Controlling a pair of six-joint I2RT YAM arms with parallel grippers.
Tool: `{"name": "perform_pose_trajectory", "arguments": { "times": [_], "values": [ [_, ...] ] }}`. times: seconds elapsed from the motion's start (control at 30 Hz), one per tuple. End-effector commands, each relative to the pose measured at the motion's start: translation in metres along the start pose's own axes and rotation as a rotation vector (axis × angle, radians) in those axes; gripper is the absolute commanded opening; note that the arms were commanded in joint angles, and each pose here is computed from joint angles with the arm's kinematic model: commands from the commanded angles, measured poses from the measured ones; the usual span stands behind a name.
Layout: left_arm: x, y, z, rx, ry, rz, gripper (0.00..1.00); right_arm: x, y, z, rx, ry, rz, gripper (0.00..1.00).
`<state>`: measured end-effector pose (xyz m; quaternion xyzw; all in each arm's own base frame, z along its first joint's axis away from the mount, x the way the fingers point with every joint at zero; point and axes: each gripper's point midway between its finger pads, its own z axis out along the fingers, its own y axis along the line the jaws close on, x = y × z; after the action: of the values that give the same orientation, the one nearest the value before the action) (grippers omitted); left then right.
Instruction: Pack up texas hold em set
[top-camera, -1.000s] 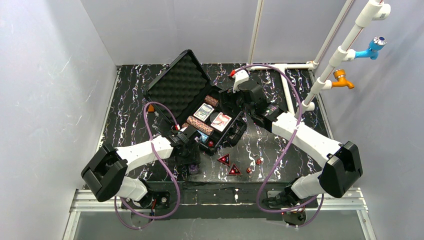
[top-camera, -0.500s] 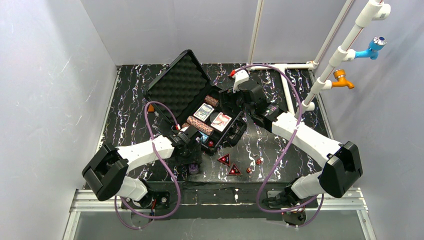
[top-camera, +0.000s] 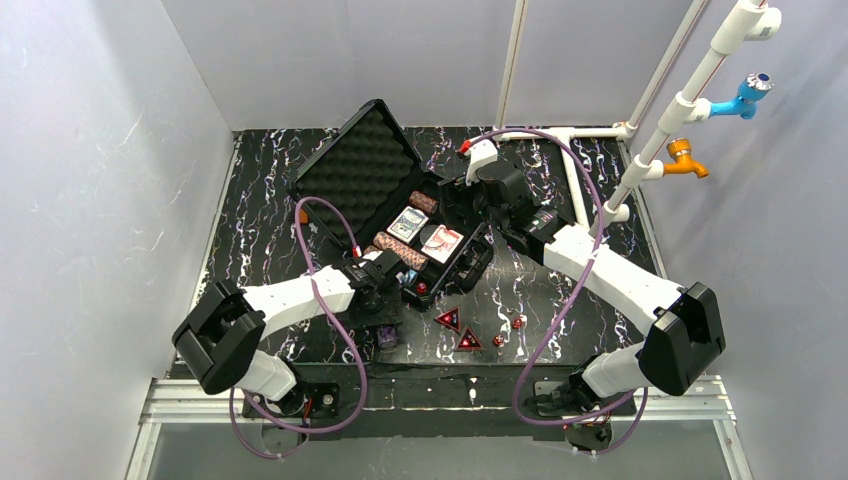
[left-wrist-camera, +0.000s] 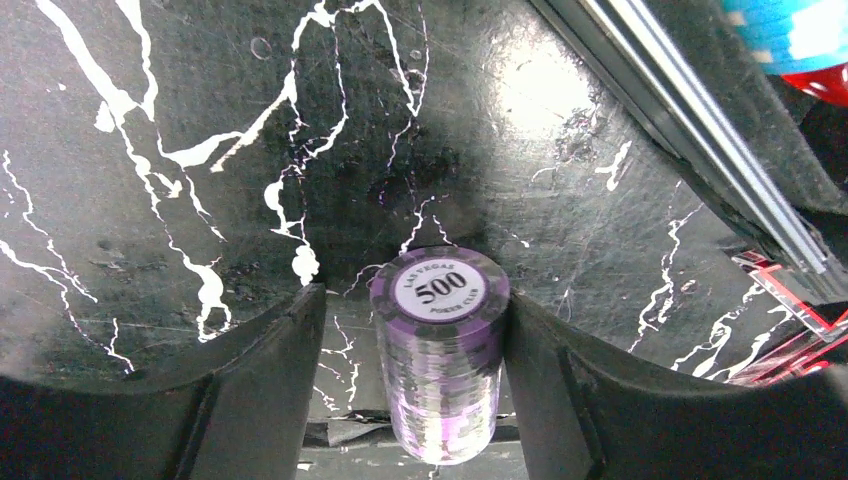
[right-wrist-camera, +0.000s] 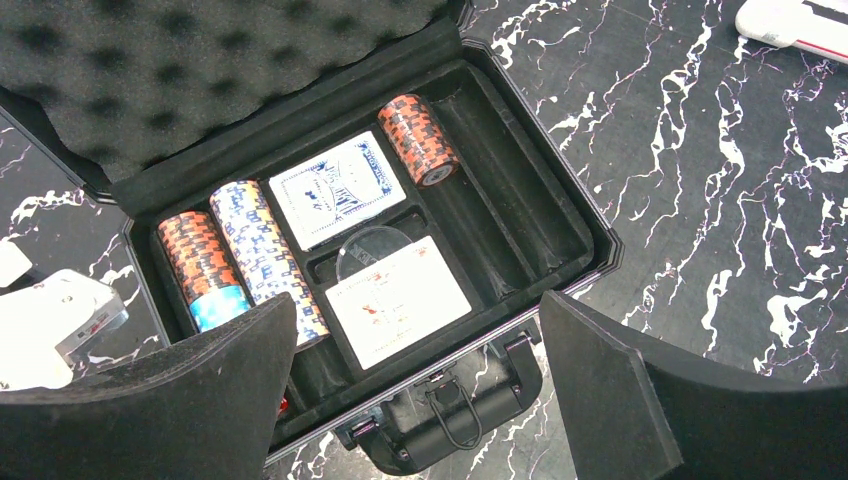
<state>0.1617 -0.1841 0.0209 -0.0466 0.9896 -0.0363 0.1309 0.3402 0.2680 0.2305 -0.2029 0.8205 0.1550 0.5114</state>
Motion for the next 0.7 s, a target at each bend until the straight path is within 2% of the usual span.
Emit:
{"name": "perform_pose_trajectory", "arguments": {
  "times": [0.0, 0.13, 0.47, 0.57, 0.67],
  "values": [
    [-0.011, 0.013, -0.003, -0.081, -0.041, 0.027, 0.6, -0.018, 0.002, -0.006, -0.01, -0.058, 0.008, 0.98],
    [-0.009, 0.012, -0.001, -0.083, -0.03, 0.029, 0.56, -0.017, 0.002, -0.005, -0.01, -0.055, 0.008, 0.98],
    [0.002, 0.01, -0.003, -0.05, -0.01, 0.008, 0.56, -0.012, 0.001, -0.002, -0.005, -0.043, 0.005, 0.98],
    [0.004, 0.008, -0.002, -0.043, -0.006, 0.011, 0.48, -0.011, 0.002, -0.002, -0.006, -0.04, 0.006, 0.98],
    [0.004, 0.007, 0.001, -0.04, -0.006, 0.015, 0.35, -0.011, 0.002, -0.002, -0.008, -0.038, 0.007, 0.98]
  ]
}}
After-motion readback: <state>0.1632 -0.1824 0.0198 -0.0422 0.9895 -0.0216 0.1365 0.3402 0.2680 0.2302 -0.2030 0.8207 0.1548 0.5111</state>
